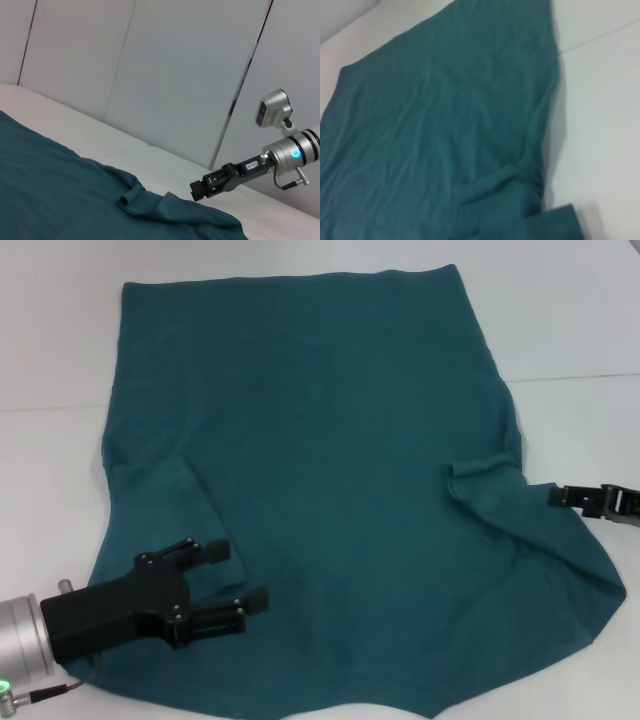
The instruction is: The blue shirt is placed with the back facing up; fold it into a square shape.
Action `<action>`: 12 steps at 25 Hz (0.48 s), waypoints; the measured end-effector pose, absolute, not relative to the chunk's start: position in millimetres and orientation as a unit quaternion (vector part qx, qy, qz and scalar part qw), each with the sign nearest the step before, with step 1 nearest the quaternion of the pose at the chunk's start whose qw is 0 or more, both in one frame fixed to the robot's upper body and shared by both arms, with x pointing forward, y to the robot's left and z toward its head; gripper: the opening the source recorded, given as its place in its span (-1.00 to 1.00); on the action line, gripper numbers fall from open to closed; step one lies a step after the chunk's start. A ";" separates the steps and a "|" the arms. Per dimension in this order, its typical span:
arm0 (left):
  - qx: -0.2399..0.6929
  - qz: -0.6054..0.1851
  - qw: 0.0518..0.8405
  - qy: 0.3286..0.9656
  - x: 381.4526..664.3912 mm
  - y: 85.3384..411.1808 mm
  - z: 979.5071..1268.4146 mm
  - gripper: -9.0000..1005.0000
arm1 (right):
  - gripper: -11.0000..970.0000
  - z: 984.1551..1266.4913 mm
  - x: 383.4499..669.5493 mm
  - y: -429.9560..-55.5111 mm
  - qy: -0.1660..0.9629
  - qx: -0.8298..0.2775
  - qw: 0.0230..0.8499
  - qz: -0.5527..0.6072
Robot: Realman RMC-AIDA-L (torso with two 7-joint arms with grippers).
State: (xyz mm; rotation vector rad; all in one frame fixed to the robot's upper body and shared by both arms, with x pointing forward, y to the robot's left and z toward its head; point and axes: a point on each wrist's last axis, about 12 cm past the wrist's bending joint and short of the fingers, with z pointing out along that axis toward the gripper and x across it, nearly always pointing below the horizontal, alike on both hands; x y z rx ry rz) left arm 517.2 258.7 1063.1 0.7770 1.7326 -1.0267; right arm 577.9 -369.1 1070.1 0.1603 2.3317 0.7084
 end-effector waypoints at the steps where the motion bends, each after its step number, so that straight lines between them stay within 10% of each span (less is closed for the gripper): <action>1: 0.318 -0.420 0.472 0.707 517.2 258.6 1063.2 0.83 | 0.49 1069.4 576.1 -370.9 0.898 0.064 0.341 0.272; 12: 0.319 -0.421 0.471 0.707 517.0 257.9 1063.3 0.82 | 0.48 1065.1 573.6 -370.2 0.898 0.072 0.338 0.272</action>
